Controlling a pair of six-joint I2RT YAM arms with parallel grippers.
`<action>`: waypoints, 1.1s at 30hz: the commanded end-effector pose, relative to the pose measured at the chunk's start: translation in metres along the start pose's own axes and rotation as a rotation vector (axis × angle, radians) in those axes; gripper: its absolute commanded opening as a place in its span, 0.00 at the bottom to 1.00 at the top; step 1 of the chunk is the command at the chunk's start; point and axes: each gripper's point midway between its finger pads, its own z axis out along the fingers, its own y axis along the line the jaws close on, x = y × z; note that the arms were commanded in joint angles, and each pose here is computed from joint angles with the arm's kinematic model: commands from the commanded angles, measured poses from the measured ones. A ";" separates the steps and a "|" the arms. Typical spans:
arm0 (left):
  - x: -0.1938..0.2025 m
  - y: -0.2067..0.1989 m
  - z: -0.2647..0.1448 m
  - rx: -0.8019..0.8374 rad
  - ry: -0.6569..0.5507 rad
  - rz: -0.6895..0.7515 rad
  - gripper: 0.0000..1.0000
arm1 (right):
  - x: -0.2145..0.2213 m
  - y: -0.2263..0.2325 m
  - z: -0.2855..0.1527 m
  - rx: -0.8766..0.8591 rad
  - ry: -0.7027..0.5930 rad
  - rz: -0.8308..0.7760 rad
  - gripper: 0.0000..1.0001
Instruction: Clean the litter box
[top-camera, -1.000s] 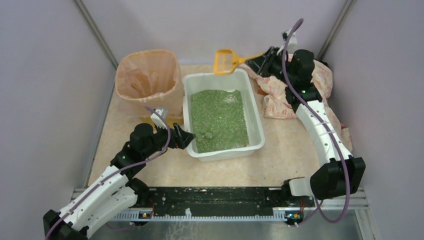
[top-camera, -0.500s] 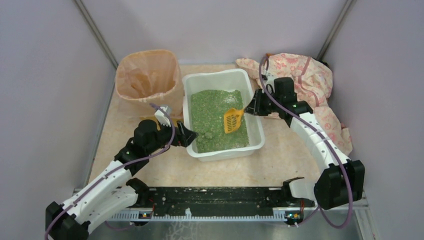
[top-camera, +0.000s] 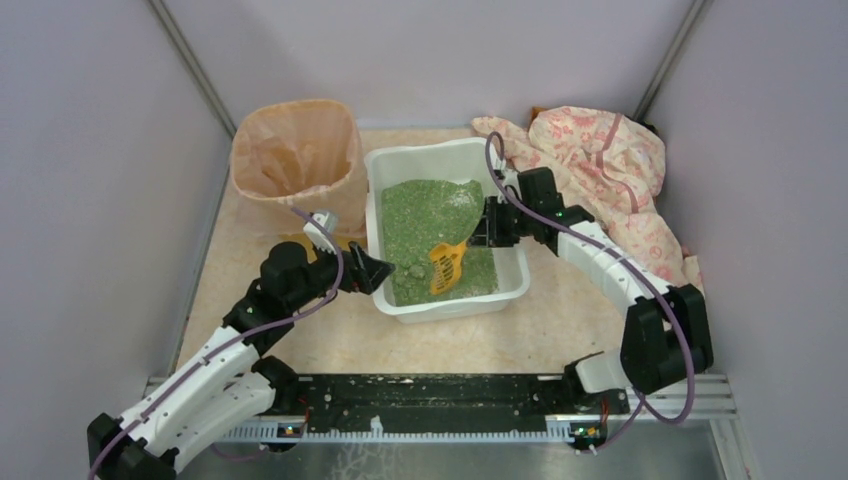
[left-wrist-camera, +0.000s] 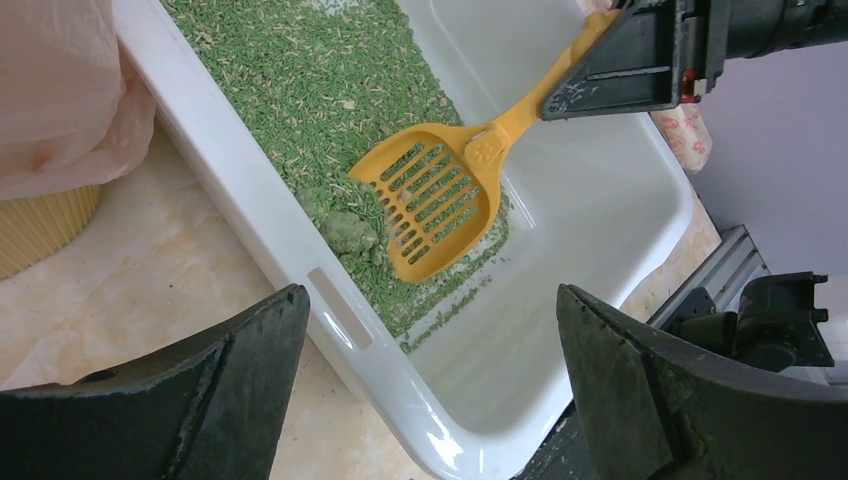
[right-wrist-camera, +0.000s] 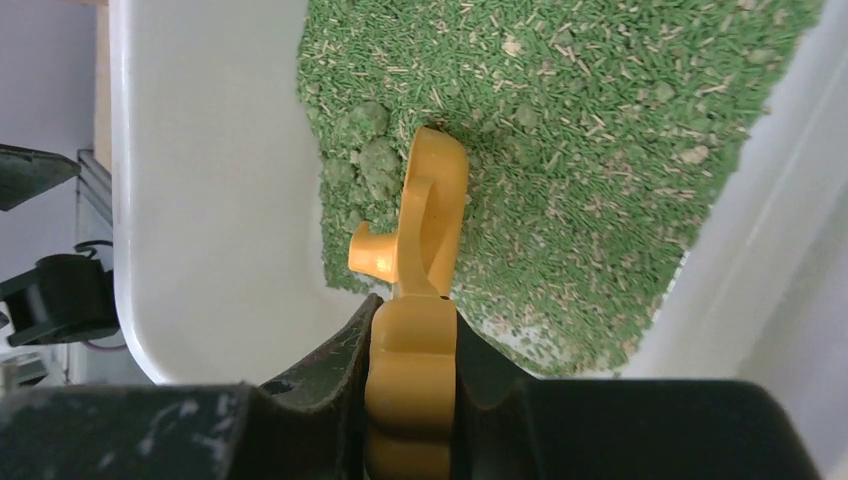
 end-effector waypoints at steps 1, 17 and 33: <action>-0.017 -0.008 -0.005 0.015 -0.044 0.027 0.99 | -0.002 0.021 0.022 -0.164 -0.016 0.037 0.00; -0.016 -0.007 -0.005 0.008 -0.043 0.008 0.99 | 0.005 0.067 0.049 -0.514 -0.004 0.191 0.00; -0.016 -0.008 -0.005 0.012 -0.040 0.008 0.99 | -0.019 0.085 0.026 -0.621 -0.067 0.207 0.00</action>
